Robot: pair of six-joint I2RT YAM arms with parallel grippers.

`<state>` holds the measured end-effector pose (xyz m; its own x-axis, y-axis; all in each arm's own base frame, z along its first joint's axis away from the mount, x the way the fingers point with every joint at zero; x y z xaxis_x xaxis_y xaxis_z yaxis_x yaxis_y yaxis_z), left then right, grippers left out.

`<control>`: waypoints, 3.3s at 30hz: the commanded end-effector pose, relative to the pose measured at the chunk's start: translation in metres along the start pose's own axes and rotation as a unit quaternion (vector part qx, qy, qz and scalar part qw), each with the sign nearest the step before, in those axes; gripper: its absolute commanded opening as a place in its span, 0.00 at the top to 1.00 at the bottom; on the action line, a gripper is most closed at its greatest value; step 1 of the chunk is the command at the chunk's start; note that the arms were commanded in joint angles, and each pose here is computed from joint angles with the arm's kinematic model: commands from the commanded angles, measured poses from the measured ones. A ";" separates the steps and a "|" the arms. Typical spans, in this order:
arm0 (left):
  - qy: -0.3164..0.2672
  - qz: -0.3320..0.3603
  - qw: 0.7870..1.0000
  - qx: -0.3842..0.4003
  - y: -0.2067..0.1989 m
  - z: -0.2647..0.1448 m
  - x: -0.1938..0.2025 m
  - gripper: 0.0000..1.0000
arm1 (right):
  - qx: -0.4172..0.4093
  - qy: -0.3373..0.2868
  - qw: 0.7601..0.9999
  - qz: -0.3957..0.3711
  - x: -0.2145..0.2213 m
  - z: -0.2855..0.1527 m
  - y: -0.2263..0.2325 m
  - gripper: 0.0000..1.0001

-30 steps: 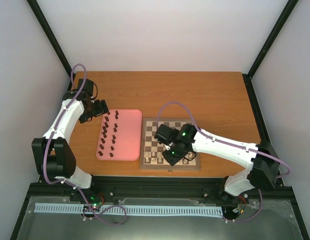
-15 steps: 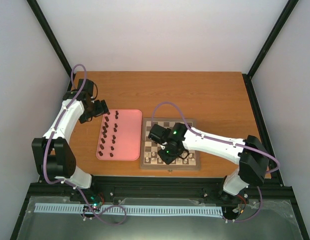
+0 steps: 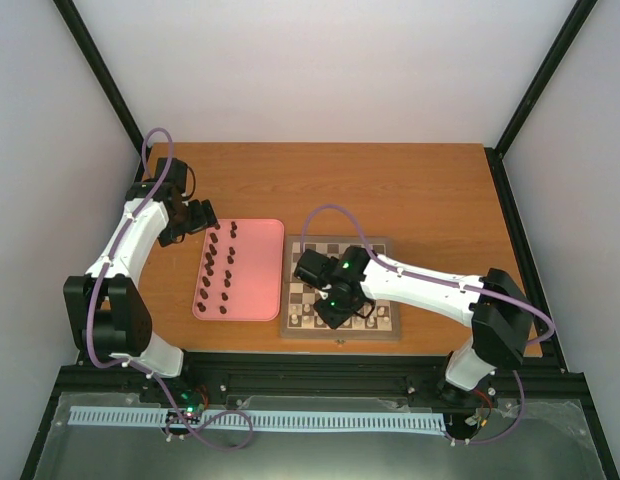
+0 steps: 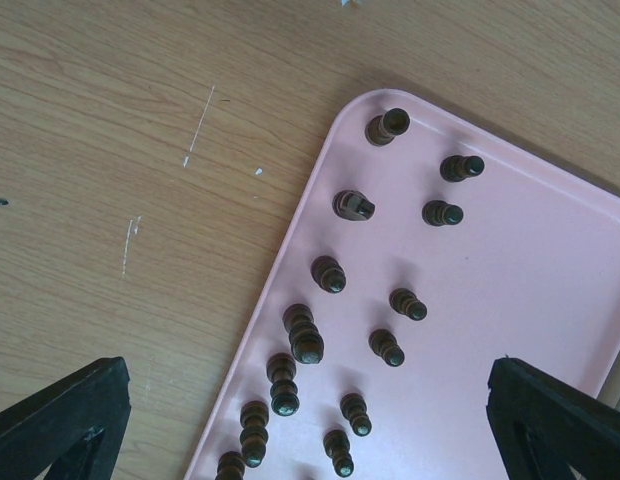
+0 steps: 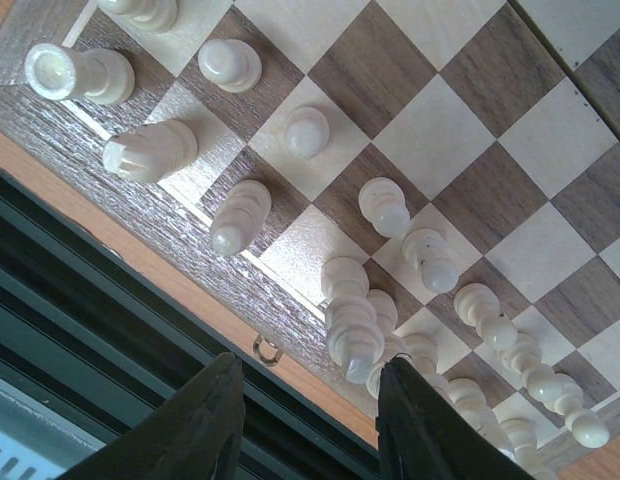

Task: Set up the chess pieces on the board
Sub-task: Adjust the chess piece on the chessboard.

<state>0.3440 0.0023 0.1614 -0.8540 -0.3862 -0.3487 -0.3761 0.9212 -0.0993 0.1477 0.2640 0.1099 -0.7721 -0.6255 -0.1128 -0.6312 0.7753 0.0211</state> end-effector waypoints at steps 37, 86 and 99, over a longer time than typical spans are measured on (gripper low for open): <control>-0.011 0.005 1.000 -0.007 -0.002 -0.001 -0.011 0.00 | 0.015 0.007 1.000 -0.007 -0.008 0.012 -0.005 0.65; -0.013 0.004 1.000 -0.005 -0.002 -0.001 -0.011 0.00 | 0.042 0.035 0.999 -0.007 0.004 0.020 -0.015 0.65; -0.011 0.005 1.000 -0.006 -0.003 0.001 -0.011 0.00 | 0.049 0.035 0.998 -0.017 -0.002 0.023 -0.015 0.69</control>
<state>0.3452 0.0046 0.1576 -0.8561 -0.3858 -0.3438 -0.3819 0.9206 -0.0821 0.1563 0.2535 0.0889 -0.7602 -0.6480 -0.0458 -0.6450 0.7613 -0.0661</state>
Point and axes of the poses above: each gripper's point midway between its finger pads, its own z axis out along the fingers, its own y axis along the line the jaws close on, x = y × z, the point moved 1 cm from there along -z, back along the fingers, and after that the axes turned 2 degrees about z, right-handed, at the moved point
